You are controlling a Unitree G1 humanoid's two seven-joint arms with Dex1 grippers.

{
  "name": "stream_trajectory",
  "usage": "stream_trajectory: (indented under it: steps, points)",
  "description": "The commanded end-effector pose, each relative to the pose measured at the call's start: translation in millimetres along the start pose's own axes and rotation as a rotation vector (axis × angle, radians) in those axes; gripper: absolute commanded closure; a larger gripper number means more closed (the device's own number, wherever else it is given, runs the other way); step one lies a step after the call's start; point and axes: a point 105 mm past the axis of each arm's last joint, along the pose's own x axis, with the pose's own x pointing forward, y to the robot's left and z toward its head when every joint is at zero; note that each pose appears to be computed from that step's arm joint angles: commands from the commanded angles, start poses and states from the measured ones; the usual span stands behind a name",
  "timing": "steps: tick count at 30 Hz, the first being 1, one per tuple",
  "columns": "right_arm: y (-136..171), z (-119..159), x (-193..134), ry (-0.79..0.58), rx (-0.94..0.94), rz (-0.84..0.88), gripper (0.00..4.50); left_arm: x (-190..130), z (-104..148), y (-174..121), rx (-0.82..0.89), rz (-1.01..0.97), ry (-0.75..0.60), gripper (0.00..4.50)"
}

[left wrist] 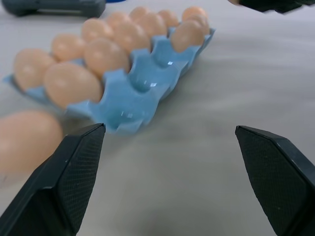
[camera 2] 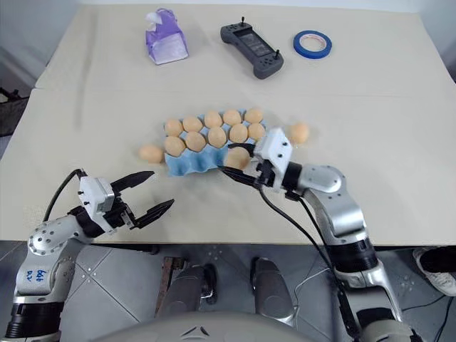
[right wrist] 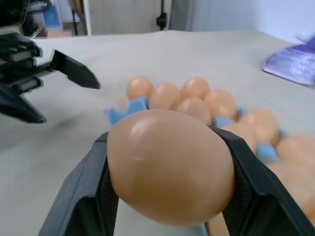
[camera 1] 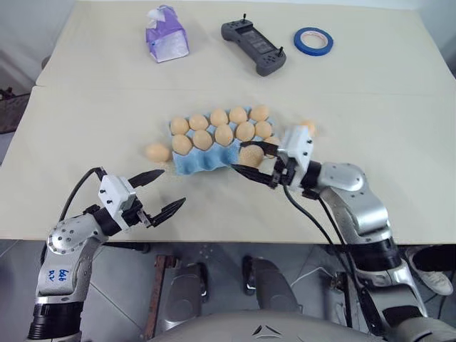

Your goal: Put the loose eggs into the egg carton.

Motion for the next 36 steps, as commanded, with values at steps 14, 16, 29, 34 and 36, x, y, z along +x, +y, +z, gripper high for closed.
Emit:
stream_trajectory:
  steps: [14,16,29,34,36]
  points:
    - [-8,-2,17,0.014,0.007,-0.008,0.05,-3,16,-7,0.027,0.028,-0.047,0.00]
    - [-8,4,0,-0.007,0.011,-0.018,0.05,0,19,-7,0.035,0.013,-0.050,0.00]
    - [-51,-46,-180,0.171,-0.044,-0.619,0.05,43,31,-18,0.036,-0.218,-0.088,0.00]
    - [-48,-73,-211,0.232,-0.017,-0.725,0.05,58,33,-21,0.048,-0.301,-0.095,0.00]
    - [-49,-80,-217,0.231,-0.006,-0.762,0.05,64,36,-22,0.059,-0.331,-0.103,0.00]
